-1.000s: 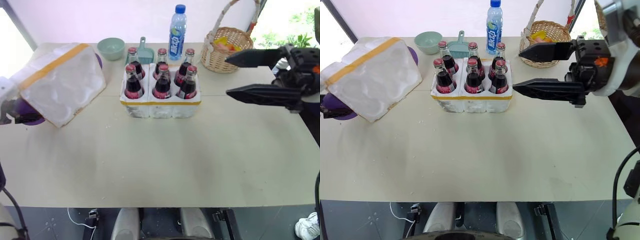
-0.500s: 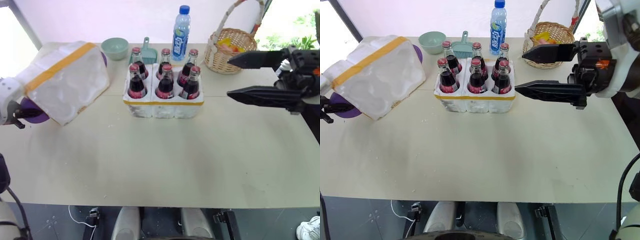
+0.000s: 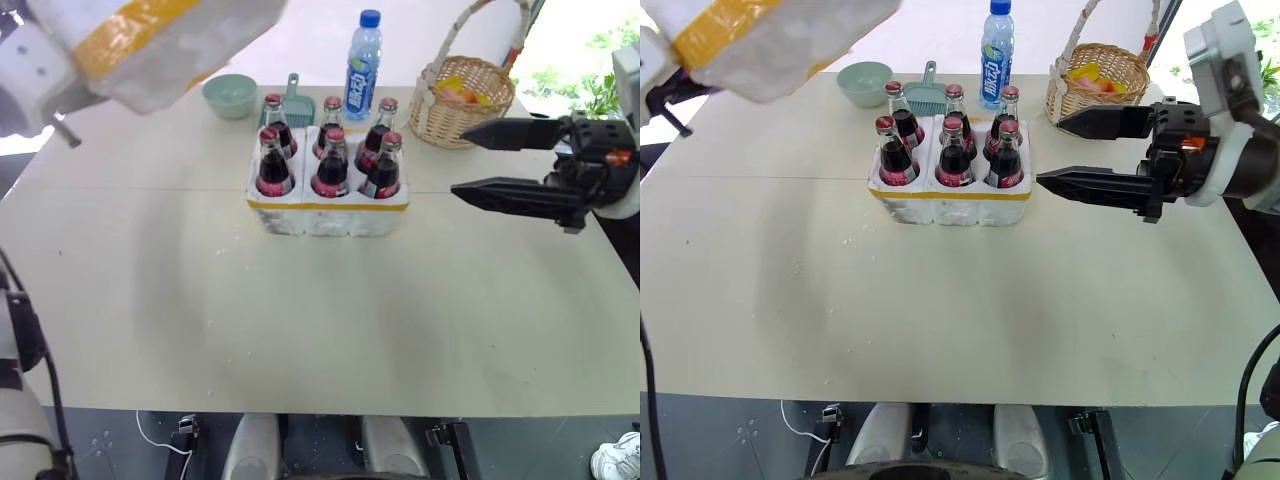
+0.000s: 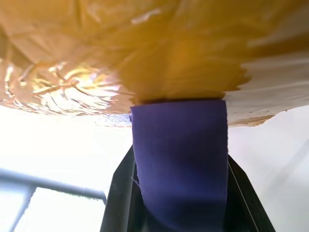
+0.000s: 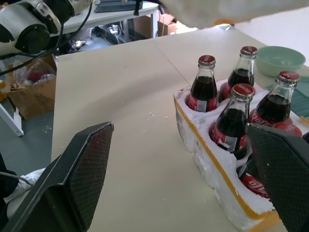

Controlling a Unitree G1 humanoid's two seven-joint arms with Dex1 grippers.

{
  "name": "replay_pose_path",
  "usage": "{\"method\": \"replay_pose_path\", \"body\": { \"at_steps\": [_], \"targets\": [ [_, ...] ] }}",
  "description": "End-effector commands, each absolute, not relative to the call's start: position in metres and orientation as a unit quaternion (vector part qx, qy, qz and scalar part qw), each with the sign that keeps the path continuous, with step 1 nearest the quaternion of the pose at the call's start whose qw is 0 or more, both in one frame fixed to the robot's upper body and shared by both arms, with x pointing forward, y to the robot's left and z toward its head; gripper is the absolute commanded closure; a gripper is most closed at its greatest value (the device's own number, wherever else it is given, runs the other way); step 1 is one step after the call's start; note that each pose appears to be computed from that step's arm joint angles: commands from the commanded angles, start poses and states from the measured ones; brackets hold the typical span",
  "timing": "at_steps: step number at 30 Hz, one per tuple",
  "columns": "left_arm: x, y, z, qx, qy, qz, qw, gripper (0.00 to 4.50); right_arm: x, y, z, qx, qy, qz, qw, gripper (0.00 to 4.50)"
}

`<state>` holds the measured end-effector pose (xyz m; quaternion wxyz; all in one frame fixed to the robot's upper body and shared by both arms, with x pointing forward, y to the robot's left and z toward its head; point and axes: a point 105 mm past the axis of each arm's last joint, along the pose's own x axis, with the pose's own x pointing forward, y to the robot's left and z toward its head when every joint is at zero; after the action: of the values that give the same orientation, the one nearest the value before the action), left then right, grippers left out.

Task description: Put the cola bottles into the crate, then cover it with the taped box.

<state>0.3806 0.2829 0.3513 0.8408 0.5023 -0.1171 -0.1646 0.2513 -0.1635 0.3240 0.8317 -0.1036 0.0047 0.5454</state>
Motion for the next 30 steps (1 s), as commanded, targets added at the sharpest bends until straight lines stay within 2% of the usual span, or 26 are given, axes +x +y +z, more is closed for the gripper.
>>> {"method": "replay_pose_path", "body": {
  "at_steps": [1, 5, 9, 12, 18, 25, 30],
  "targets": [
    [0.367, 0.24, 0.371, 0.556, -0.184, -0.166, 0.793, 4.09, 0.248, -0.165, 0.336, -0.104, -0.03, 0.54, 0.835, 0.0],
    [0.364, 0.212, 0.345, 0.611, -0.171, -0.191, 0.749, 4.09, 0.249, -0.164, 0.336, -0.095, -0.034, 0.536, 0.838, 0.0],
    [0.37, 0.207, 0.319, 0.675, -0.152, -0.172, 0.702, 4.09, 0.249, -0.164, 0.334, -0.089, -0.036, 0.532, 0.841, 0.0],
    [0.379, 0.201, 0.309, 0.741, -0.175, -0.134, 0.635, 4.09, 0.247, -0.164, 0.336, -0.081, -0.043, 0.53, 0.843, 0.0],
    [0.39, 0.187, 0.303, 0.772, -0.235, -0.119, 0.579, 4.09, 0.246, -0.162, 0.336, -0.077, -0.046, 0.524, 0.847, 0.0],
    [0.409, 0.18, 0.299, 0.749, -0.246, -0.122, 0.603, 4.09, 0.242, -0.161, 0.335, -0.072, -0.051, 0.521, 0.849, 0.0],
    [0.413, 0.165, 0.304, 0.735, -0.273, -0.126, 0.608, 4.09, 0.242, -0.161, 0.334, -0.07, -0.052, 0.516, 0.852, 0.0]
  ]
}}
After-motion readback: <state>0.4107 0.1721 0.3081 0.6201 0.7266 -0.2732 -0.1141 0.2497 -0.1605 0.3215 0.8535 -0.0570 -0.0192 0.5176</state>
